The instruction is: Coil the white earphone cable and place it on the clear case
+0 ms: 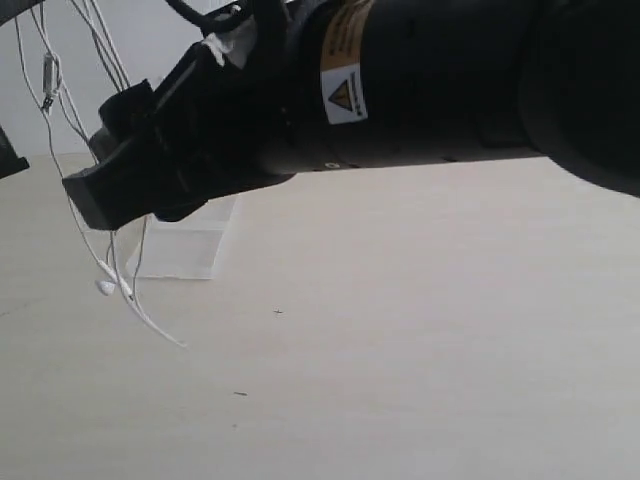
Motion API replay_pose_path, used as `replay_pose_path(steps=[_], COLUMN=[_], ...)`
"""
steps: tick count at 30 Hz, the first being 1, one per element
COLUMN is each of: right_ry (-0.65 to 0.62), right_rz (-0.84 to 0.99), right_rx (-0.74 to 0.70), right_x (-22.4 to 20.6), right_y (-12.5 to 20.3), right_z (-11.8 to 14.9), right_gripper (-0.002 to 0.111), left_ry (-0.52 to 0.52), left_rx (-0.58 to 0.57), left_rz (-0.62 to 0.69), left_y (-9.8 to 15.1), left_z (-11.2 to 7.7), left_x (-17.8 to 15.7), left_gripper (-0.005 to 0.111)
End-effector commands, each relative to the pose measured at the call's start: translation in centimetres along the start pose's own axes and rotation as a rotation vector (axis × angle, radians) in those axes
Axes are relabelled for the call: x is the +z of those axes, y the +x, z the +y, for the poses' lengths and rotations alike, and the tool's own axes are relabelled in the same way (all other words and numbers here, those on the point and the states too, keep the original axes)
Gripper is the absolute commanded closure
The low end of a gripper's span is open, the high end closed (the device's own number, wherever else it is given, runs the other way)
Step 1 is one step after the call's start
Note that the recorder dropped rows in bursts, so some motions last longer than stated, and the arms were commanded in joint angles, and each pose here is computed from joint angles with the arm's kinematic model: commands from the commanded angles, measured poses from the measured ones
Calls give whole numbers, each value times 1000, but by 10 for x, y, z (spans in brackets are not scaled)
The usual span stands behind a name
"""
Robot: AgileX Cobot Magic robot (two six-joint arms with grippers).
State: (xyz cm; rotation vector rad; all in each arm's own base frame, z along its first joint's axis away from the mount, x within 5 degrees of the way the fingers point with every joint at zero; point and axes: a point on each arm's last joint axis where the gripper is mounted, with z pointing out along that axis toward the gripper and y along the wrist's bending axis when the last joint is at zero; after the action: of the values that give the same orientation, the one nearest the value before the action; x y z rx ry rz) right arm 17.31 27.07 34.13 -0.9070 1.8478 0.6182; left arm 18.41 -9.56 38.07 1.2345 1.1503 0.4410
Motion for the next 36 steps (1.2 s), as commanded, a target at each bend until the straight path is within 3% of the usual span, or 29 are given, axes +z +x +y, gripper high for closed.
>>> replay_pose_path(steps=[1,11,15,19,22,25,31,36], right_ry=[10,-41,8,63,34,-78,-89,-106], right_rz=[59,72,183,76,-51,-150,-157,-219], right_rx=[-8,13,-1,125,171,-15,-18,-109], right_x=[8,19,19,7,-1,-3,-3,-3], right_y=[8,52,70,54,40,31,32,27], right_z=[0,3,-8,-31,-31,-3,-1,2], right_gripper=[44,48,51,52,52,52,51,34], left_ry=[8,11,13,15,13,10,12,7], left_rx=[71,93,119,122,132,163,187,187], left_rz=[1,0,-1,-2,-1,0,2,5], left_y=[0,0,0,0,0,0,0,0], left_z=[-1,-1,-1,-1,-1,-1,-1,-1], left_x=[-3,-3,-3,-3,-3,-3,-3,-3], left_gripper=[107,107,107,107,107,107,107,107])
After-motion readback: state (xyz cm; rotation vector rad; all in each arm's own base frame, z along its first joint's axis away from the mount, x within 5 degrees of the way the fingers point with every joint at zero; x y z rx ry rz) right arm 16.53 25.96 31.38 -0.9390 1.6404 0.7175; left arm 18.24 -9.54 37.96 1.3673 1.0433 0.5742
